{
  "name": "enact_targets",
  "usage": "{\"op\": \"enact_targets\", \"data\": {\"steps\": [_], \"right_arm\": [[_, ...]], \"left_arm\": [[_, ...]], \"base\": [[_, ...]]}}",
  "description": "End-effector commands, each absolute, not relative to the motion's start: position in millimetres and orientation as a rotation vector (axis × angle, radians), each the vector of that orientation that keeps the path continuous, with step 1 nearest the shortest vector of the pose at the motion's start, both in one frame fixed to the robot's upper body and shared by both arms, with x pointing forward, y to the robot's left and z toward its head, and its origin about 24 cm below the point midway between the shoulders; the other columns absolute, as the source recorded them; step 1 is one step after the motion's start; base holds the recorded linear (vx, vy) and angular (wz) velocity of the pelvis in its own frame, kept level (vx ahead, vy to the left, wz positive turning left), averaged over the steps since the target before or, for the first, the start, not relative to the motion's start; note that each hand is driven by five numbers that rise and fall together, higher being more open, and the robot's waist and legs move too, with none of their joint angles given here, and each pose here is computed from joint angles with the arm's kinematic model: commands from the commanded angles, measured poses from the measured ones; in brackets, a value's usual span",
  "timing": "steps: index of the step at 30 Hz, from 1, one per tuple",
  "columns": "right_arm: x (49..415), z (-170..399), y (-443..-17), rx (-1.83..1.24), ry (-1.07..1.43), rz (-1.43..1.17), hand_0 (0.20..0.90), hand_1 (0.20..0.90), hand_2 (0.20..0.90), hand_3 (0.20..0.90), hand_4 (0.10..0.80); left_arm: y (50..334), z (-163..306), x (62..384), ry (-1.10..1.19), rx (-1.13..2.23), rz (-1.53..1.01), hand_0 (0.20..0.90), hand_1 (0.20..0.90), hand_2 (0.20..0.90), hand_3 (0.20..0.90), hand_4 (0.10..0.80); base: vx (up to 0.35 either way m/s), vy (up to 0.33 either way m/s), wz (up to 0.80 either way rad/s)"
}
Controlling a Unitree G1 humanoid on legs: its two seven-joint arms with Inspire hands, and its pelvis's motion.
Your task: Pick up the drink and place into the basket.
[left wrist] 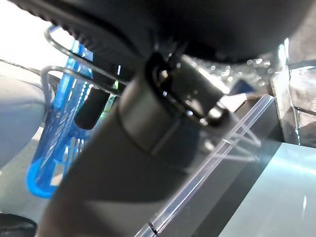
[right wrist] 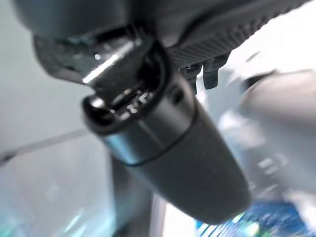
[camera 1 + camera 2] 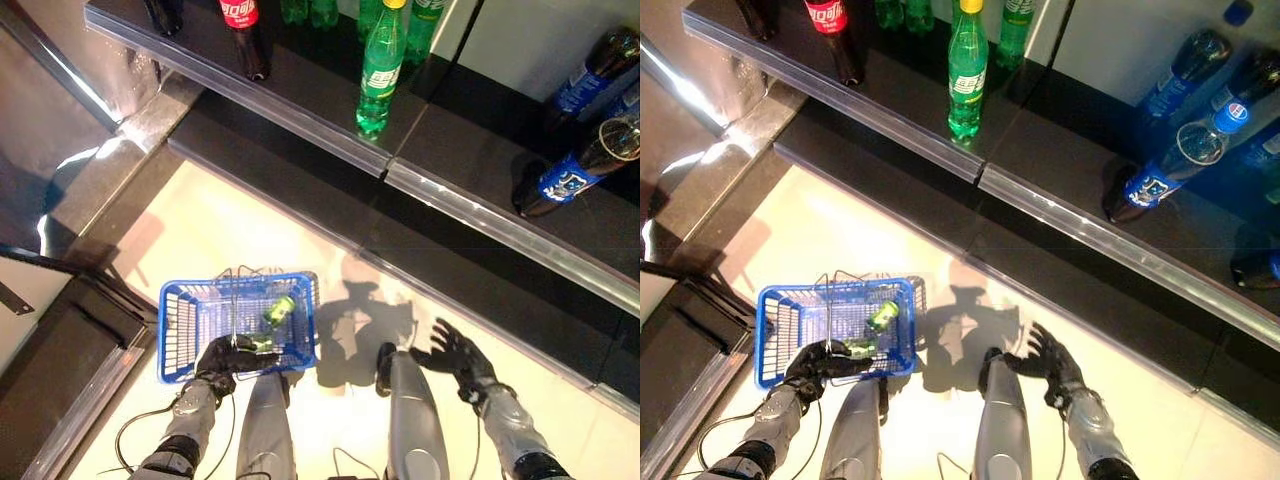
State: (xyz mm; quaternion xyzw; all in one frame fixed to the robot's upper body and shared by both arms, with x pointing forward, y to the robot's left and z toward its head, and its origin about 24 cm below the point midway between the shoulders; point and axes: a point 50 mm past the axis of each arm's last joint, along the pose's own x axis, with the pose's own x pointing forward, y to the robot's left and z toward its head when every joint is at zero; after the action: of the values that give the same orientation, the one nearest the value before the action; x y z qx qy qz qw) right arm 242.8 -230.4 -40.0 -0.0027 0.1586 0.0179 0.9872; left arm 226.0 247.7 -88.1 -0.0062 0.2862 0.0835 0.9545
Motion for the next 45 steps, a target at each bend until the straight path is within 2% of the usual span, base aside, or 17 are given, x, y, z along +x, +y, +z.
{"op": "enact_targets", "data": {"steps": [1,11,23,32,45], "right_arm": [[257.1,2.8,-222.6,-0.079,0.084,0.089,0.900,0.900,0.900,0.900,0.800],[265.6,91.6,-192.5,-0.174,-0.307,0.298,0.900,0.900,0.900,0.900,0.800],[265.3,170.2,-192.2,-0.090,-0.651,0.264,0.900,0.900,0.900,0.900,0.800],[269.8,196.6,-205.5,-0.073,-0.754,0.137,0.900,0.900,0.900,0.900,0.800],[286.7,208.4,-212.8,-0.013,-0.759,0.053,0.900,0.900,0.900,0.900,0.800]], "left_arm": [[272.1,-92.8,193.7,0.612,0.055,0.195,0.300,0.300,0.300,0.200,0.100],[272.6,-95.3,188.3,0.630,0.060,0.182,0.300,0.300,0.300,0.200,0.100],[272.6,-98.5,185.3,0.641,0.059,0.172,0.300,0.300,0.300,0.200,0.100],[271.4,-99.9,185.0,0.657,0.067,0.154,0.300,0.300,0.300,0.200,0.100],[270.2,-101.1,186.7,0.683,0.091,0.137,0.300,0.300,0.300,0.200,0.100]], "base": [[-0.001,-0.009,0.04],[0.015,0.001,0.03],[0.017,0.007,0.00],[0.043,-0.009,0.01],[0.014,-0.007,0.01]]}}
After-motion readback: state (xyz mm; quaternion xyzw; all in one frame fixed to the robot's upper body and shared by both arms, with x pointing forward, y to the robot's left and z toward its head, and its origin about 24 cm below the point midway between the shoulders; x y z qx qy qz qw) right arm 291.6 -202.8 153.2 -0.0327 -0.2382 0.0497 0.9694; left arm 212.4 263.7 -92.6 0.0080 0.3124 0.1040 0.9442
